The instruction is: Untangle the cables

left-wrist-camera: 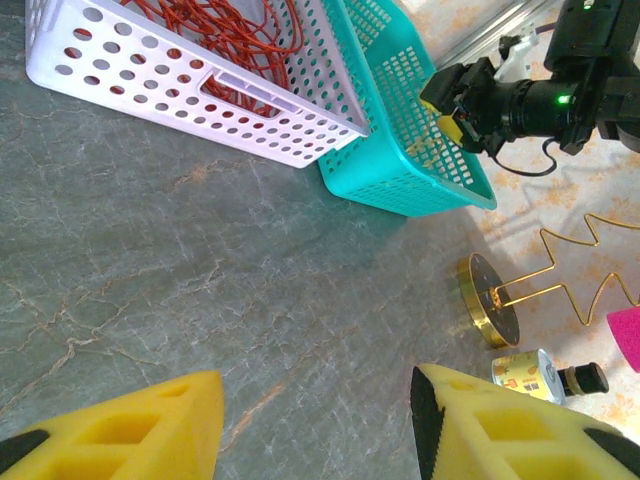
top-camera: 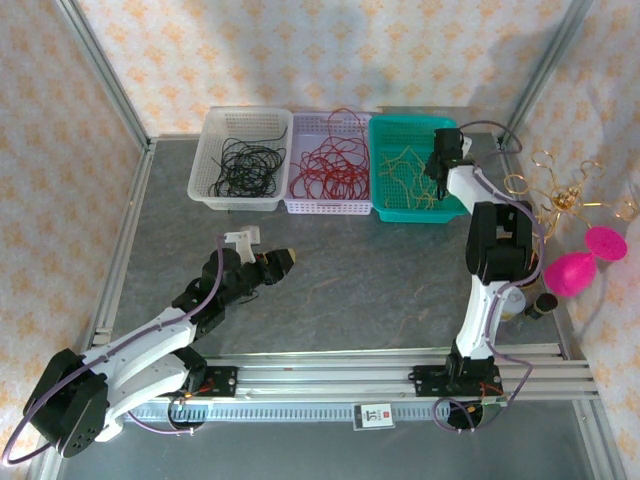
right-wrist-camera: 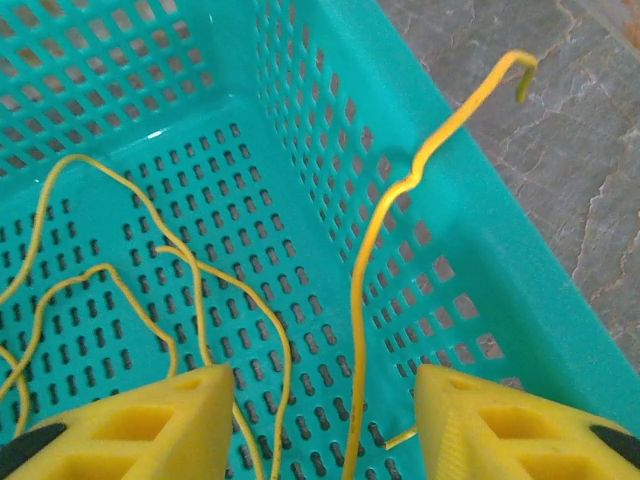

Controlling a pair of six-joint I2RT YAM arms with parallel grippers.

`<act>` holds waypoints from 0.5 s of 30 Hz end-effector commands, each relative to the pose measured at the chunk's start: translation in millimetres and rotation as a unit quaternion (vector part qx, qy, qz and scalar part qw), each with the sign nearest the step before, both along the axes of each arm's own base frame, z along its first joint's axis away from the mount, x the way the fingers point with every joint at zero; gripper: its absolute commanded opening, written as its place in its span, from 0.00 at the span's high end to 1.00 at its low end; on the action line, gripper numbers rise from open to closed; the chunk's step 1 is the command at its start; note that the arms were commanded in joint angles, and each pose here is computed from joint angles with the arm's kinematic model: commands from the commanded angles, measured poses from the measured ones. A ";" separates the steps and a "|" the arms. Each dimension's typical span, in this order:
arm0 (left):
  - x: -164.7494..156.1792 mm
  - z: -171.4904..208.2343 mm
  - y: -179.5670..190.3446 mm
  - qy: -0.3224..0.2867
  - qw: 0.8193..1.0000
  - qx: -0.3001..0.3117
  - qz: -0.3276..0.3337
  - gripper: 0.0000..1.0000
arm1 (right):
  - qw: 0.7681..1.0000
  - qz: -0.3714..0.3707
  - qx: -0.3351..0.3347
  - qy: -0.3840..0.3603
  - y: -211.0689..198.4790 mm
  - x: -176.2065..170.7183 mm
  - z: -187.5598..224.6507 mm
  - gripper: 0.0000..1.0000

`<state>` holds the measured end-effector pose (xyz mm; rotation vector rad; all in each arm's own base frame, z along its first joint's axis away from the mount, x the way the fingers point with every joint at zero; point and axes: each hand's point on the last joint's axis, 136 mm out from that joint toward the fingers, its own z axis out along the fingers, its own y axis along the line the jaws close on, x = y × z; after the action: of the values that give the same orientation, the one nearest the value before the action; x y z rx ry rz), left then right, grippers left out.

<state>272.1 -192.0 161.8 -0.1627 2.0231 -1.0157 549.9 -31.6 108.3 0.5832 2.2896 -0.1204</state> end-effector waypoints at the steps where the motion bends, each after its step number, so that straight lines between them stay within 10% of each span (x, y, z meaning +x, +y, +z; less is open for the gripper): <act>1: 3.3 5.3 4.0 -0.011 1.000 0.001 0.009 0.48 | 1.000 -0.020 -0.003 -0.002 -8.2 2.6 -10.3 0.54; 15: 3.3 10.3 3.6 -0.015 1.000 0.005 0.006 0.47 | 0.999 0.009 -0.036 -0.036 9.2 14.6 22.3 1.00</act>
<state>271.0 -191.2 160.5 -0.1637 2.0311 -1.0113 556.9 -28.8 83.6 0.5692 2.3077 -0.1441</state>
